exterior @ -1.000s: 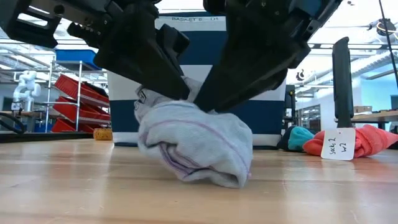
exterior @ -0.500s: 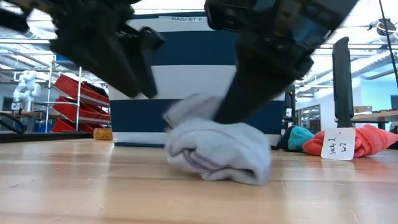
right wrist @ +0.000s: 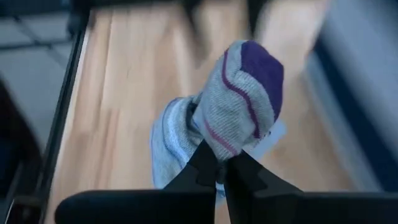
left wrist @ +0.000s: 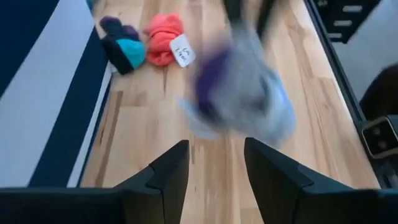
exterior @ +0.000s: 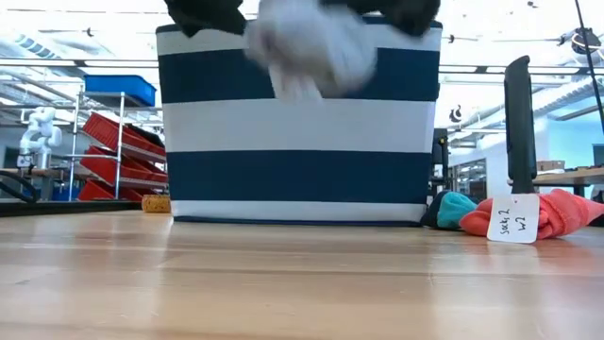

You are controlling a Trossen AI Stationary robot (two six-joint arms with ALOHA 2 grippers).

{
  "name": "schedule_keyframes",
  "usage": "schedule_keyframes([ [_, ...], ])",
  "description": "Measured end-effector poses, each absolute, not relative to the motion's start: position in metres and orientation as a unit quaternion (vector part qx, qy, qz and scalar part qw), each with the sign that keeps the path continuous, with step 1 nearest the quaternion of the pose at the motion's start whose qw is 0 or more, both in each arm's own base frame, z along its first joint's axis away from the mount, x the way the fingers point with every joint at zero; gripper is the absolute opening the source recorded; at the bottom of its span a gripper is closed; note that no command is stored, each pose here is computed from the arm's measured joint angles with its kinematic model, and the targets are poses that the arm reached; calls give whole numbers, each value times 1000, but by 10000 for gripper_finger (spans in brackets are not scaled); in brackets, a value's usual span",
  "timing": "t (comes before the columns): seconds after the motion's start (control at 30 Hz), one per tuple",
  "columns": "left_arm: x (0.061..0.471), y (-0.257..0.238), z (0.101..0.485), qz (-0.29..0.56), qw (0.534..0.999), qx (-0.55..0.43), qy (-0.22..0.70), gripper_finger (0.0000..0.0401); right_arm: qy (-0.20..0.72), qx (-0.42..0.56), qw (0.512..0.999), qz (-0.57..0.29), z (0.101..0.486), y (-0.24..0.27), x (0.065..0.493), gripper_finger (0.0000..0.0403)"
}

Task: Sort clothes
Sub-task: Put the gray and purple socks into the white and blue laundry organizer

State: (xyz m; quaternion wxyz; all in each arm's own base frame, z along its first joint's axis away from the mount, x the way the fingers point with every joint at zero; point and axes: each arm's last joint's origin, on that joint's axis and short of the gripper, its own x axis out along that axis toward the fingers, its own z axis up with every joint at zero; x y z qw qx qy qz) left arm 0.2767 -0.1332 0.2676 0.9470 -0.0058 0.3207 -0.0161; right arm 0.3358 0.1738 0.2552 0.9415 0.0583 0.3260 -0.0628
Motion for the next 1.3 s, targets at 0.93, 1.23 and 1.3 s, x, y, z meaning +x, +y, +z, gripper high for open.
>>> schedule_keyframes([
  [0.93, 276, -127, 273, -9, 951, 14, 310, 164, 273, 113, 884, -363, 343, -72, 290, 75],
  [1.23, 276, -127, 273, -9, 951, 13, 310, 164, 262, 94, 891, -359, 364, -72, 281, 191],
  [1.3, 276, -127, 273, -9, 951, 13, 310, 164, 245, 96, 896, -358, 381, -71, 277, 200],
])
